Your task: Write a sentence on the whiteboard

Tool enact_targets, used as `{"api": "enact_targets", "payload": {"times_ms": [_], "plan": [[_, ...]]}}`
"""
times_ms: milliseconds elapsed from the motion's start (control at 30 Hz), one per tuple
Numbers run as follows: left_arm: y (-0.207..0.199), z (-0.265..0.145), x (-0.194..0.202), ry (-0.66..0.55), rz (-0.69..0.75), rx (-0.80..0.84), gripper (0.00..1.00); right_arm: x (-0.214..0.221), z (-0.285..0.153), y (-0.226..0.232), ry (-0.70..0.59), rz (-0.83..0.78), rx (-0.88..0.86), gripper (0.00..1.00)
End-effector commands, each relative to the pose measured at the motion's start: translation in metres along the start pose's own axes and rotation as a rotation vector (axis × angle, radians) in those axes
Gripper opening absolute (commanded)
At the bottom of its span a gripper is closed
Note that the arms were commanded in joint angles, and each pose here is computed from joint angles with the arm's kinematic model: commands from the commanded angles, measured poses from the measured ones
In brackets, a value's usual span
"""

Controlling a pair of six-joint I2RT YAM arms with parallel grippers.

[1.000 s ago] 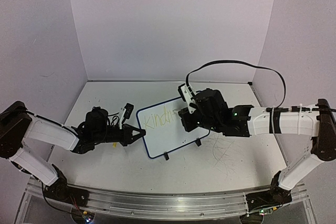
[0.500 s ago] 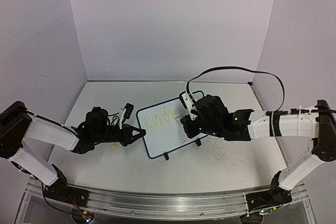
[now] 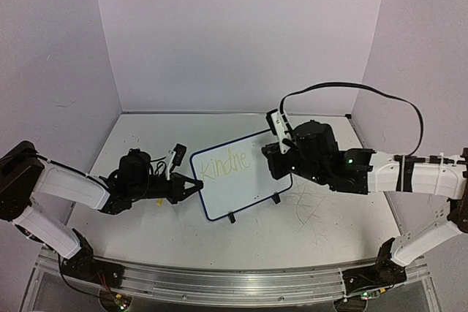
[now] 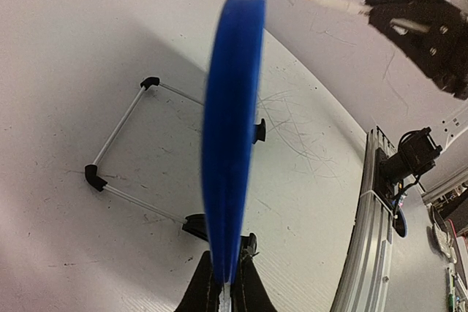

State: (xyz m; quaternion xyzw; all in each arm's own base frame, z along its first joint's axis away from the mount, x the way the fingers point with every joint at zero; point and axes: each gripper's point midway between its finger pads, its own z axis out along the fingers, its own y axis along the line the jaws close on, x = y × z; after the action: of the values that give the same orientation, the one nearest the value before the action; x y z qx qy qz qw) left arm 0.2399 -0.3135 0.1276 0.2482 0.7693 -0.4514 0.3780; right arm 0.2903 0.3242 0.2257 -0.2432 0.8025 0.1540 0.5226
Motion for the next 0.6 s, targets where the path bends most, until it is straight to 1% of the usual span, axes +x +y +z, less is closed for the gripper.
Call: {"api": "enact_targets", "payload": {"times_ms": [0, 100, 267, 433, 567], "plan": [[0.002, 0.001, -0.004, 0.003, 0.022, -0.023, 0.00, -0.006, 0.004, -0.003, -0.022, 0.010, -0.029, 0.00], [0.002, 0.002, -0.003, 0.007, 0.019, -0.018, 0.00, -0.006, 0.006, 0.008, -0.011, 0.008, -0.086, 0.00], [0.002, 0.001, -0.005, 0.002, 0.019, -0.021, 0.00, -0.002, 0.013, 0.014, 0.007, -0.008, -0.109, 0.00], [0.001, 0.001, -0.005, 0.001, 0.018, -0.021, 0.00, -0.002, 0.014, -0.003, -0.003, 0.020, -0.013, 0.00], [0.001, 0.001, -0.005, 0.001, 0.020, -0.019, 0.00, 0.001, 0.016, -0.008, 0.003, 0.021, 0.023, 0.00]]}}
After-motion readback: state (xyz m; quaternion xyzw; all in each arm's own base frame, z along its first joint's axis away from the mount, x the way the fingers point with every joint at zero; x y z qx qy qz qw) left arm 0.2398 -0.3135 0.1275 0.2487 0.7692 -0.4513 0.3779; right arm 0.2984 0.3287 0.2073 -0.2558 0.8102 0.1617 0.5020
